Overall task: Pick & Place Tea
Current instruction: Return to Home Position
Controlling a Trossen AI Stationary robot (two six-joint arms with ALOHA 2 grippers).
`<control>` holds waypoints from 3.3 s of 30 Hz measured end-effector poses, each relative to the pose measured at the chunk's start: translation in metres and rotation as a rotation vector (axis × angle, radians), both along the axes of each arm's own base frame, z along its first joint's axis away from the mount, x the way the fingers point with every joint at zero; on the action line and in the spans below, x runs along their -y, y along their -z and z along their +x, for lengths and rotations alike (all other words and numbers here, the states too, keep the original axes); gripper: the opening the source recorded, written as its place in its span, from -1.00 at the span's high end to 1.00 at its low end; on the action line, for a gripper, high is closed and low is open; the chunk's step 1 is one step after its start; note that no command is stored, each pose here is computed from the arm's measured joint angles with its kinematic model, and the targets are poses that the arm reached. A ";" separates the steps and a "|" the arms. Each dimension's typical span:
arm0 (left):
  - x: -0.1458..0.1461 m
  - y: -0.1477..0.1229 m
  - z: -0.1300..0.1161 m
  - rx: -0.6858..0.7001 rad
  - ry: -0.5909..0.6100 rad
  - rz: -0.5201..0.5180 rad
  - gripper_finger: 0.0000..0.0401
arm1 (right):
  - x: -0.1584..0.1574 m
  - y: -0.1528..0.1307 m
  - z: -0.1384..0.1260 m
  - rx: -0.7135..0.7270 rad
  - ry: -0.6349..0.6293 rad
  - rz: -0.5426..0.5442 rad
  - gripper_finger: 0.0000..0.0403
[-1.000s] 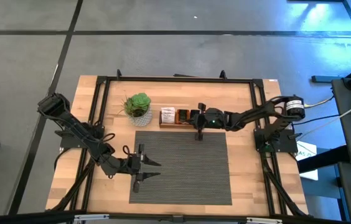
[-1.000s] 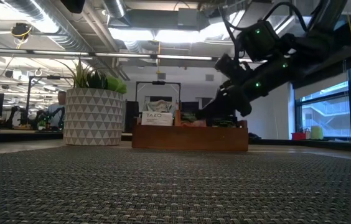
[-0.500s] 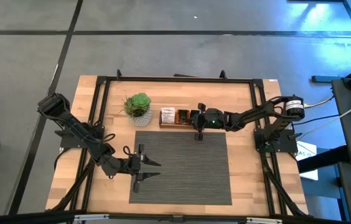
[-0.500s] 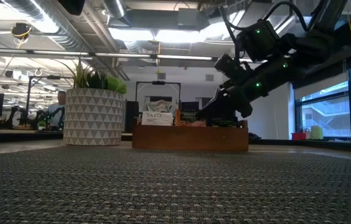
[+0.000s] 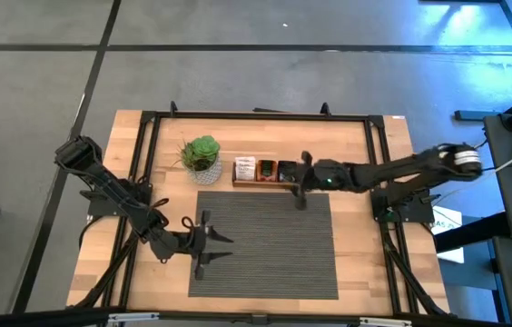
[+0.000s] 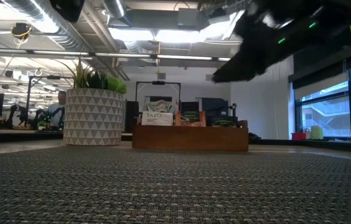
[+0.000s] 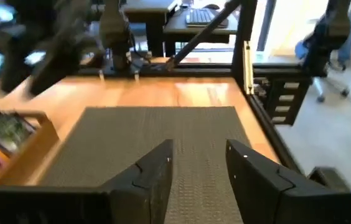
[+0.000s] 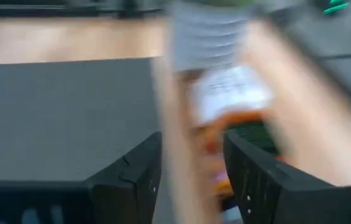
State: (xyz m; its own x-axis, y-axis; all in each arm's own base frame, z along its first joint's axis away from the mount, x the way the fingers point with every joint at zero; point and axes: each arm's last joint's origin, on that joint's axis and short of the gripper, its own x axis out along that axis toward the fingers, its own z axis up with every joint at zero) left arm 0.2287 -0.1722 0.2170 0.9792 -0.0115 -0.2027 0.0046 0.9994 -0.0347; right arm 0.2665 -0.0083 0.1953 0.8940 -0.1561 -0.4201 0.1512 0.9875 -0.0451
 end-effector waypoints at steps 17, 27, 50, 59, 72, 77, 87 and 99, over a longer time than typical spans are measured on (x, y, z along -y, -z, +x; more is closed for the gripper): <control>-0.075 -0.065 -0.020 0.071 -0.016 -0.093 0.28 | -0.026 0.024 -0.121 0.408 -0.161 0.115 0.14; -0.114 -0.015 -0.047 0.254 0.022 -0.188 0.28 | -0.020 0.027 -0.136 0.463 -0.127 0.081 0.14; -0.153 0.036 -0.117 0.334 -0.099 -0.163 0.29 | -0.015 0.031 -0.141 0.416 -0.001 0.032 0.14; -0.163 0.034 -0.130 0.380 -0.107 -0.157 0.28 | -0.014 0.028 -0.153 0.438 -0.019 0.038 0.14; -0.167 0.041 -0.133 0.314 -0.130 -0.188 0.29 | -0.013 0.023 -0.170 0.518 -0.045 0.061 0.14; -0.166 0.044 -0.132 0.283 -0.113 -0.161 0.29 | -0.011 0.024 -0.170 0.492 -0.017 0.013 0.14; -0.166 0.047 -0.132 0.255 -0.114 -0.161 0.29 | -0.012 0.025 -0.170 0.479 -0.052 -0.041 0.14; -0.166 0.047 -0.132 0.256 -0.116 -0.161 0.28 | -0.012 0.024 -0.170 0.479 -0.052 -0.042 0.14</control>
State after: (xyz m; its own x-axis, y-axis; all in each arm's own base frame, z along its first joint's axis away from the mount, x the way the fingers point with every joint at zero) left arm 0.0970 -0.0060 0.1702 0.9948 0.0912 0.0452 -0.0801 0.9756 -0.2046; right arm 0.0970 0.0037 0.1708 0.9924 -0.1143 0.0465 0.1155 0.9931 -0.0228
